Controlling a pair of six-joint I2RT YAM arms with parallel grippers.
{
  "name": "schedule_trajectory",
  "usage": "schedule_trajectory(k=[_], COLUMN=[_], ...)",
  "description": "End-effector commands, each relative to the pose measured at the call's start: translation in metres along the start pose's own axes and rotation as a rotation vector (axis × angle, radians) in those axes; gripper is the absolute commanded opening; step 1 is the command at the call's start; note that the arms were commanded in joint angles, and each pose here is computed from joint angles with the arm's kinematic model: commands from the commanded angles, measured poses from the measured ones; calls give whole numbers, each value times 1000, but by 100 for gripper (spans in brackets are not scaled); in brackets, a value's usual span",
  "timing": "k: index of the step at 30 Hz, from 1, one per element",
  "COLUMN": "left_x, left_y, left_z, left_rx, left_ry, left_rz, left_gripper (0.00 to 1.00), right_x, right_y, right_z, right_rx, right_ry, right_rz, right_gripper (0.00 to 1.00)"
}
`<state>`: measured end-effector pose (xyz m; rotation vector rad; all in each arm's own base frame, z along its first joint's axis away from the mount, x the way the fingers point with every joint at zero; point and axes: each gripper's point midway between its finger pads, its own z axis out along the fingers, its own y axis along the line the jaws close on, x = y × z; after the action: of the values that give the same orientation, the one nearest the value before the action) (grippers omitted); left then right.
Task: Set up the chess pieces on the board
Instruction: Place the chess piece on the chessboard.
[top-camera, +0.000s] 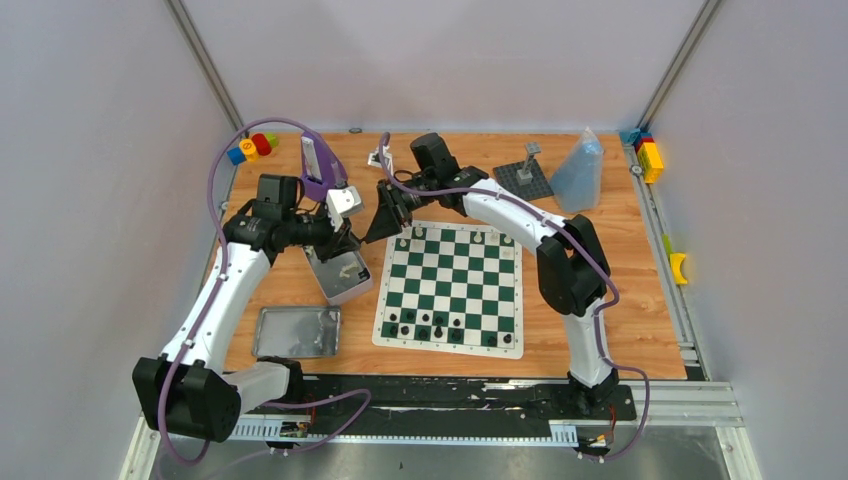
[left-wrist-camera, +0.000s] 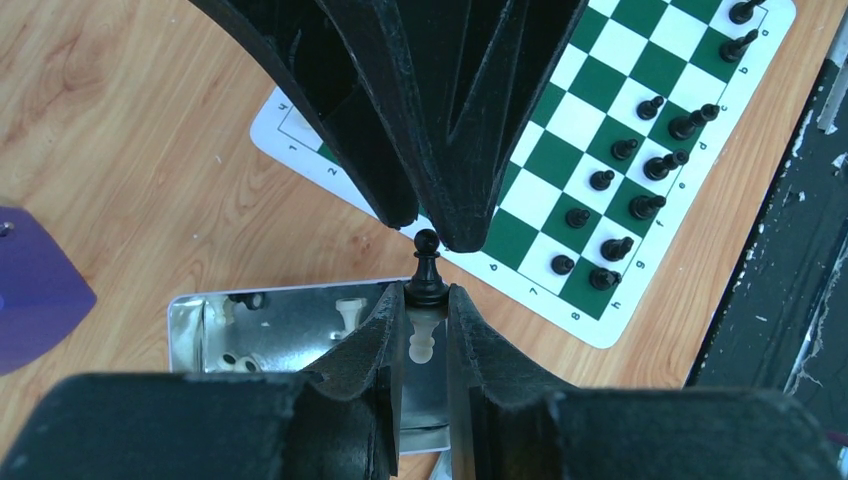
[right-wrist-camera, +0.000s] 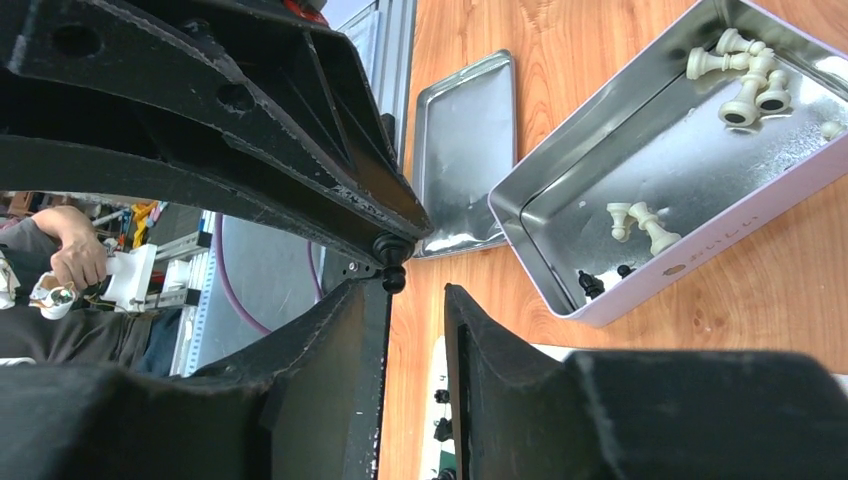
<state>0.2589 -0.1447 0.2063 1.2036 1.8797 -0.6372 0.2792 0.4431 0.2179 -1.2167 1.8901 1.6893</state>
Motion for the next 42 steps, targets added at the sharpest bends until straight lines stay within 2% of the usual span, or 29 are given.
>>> schedule_trajectory(k=[1, 6, 20, 25, 37, 42], left_x=[-3, 0, 0, 0, 14, 27], left_y=[-1, -1, 0, 1, 13, 24], left_z=[-3, -2, -2, -2, 1, 5], left_rx=[-9, -7, -13, -15, -57, -86], left_ry=[-15, -8, -5, -4, 48, 103], left_rz=[25, 23, 27, 27, 42, 54], left_gripper=[12, 12, 11, 11, 9, 9], right_x=[-21, -21, -17, -16, -17, -19], right_y=[15, 17, 12, 14, 14, 1], right_z=[4, 5, 14, 15, 13, 11], right_rx=[-40, -49, -60, -70, -66, -24], right_ry=[-28, -25, -11, -6, -10, -22], right_rz=[-74, -76, -60, -61, -78, -68], right_gripper=[34, 30, 29, 24, 0, 0])
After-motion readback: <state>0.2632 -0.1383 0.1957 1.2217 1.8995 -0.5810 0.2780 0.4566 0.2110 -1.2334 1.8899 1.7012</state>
